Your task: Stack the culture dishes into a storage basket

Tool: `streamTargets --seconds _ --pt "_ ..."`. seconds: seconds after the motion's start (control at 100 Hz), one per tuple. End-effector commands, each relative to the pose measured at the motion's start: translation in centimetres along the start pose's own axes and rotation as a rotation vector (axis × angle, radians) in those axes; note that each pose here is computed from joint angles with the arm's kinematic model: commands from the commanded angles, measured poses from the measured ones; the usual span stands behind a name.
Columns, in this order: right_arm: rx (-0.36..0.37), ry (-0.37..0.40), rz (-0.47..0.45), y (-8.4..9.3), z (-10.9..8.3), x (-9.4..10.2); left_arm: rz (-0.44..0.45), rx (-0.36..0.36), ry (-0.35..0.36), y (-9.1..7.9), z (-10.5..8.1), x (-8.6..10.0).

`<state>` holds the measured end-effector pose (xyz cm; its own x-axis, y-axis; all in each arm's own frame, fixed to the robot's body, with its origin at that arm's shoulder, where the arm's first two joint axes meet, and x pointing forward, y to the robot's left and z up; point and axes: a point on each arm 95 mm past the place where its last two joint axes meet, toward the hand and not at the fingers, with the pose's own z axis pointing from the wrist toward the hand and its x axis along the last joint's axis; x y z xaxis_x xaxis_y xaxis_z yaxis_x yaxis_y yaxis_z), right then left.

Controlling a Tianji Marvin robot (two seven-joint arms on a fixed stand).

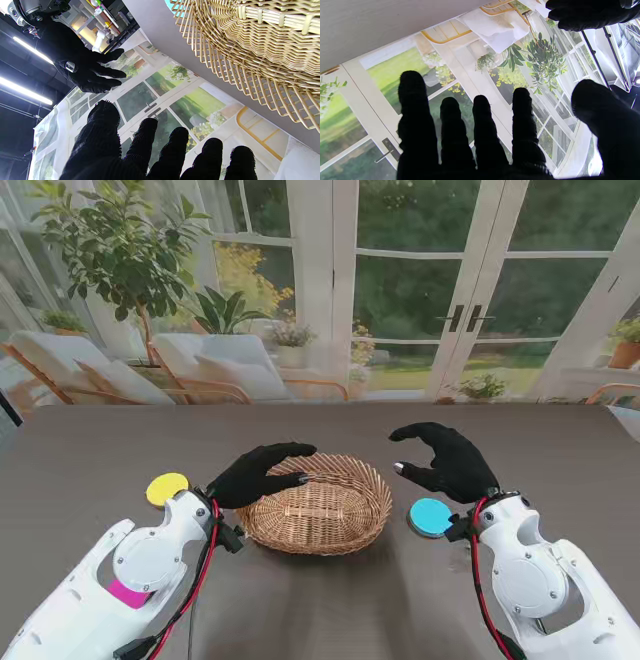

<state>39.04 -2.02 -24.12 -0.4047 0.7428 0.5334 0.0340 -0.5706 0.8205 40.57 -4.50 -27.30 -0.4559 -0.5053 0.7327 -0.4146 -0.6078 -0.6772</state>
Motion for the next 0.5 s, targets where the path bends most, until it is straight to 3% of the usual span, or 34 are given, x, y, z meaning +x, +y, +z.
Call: streamTargets --seconds 0.0,0.29,0.49 --pt "0.017 0.007 0.002 -0.3 -0.1 0.3 -0.001 -0.016 0.001 0.1 0.0 0.1" --pt "0.027 0.012 0.002 -0.4 -0.1 0.5 0.029 -0.013 -0.012 0.0 -0.4 0.1" --pt "0.023 0.012 0.004 -0.4 -0.2 0.5 0.152 0.025 -0.065 -1.2 -0.9 -0.3"
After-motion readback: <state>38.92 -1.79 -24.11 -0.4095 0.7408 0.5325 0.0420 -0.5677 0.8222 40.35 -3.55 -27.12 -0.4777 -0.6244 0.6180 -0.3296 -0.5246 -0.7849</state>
